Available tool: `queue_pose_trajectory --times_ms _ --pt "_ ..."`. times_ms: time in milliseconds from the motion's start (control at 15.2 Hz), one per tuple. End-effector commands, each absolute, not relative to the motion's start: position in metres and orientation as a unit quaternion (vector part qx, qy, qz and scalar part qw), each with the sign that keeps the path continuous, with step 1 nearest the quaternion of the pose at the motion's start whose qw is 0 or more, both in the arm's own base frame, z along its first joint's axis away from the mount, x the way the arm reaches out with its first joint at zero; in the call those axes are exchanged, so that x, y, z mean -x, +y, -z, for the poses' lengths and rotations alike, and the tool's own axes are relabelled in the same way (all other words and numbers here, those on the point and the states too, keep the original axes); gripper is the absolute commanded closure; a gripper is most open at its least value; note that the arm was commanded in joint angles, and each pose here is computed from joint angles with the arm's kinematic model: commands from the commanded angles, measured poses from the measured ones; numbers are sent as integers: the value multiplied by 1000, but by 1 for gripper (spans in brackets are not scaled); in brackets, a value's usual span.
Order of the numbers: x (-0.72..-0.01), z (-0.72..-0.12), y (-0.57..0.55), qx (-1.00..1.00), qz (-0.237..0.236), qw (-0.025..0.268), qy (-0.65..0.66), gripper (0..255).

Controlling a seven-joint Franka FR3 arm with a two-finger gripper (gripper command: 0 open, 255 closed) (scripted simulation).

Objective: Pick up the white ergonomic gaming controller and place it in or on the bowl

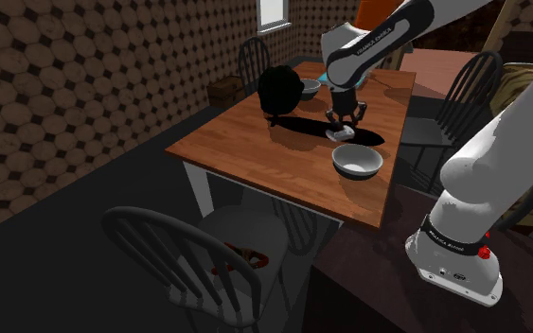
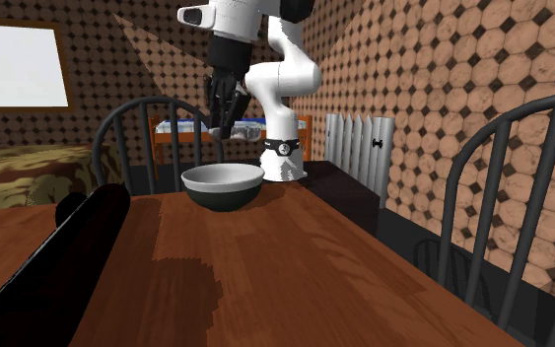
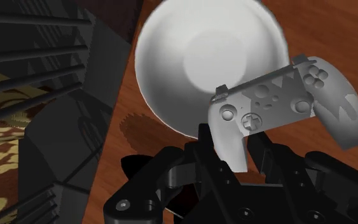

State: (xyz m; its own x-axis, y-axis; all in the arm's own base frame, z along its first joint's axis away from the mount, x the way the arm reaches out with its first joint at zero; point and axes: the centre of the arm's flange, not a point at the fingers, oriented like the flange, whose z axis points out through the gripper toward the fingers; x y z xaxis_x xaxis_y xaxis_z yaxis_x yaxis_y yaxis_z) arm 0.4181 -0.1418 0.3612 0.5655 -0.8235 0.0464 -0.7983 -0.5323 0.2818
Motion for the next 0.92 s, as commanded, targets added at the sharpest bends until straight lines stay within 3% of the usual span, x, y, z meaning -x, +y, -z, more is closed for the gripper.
queue_pose_trajectory --times_ms 0,198,858 --pt "-395 -362 -154 -874 46 137 -463 255" --pt "-354 -364 -177 -874 46 137 -463 255" --pt "-354 -311 -177 -874 46 137 -463 255"
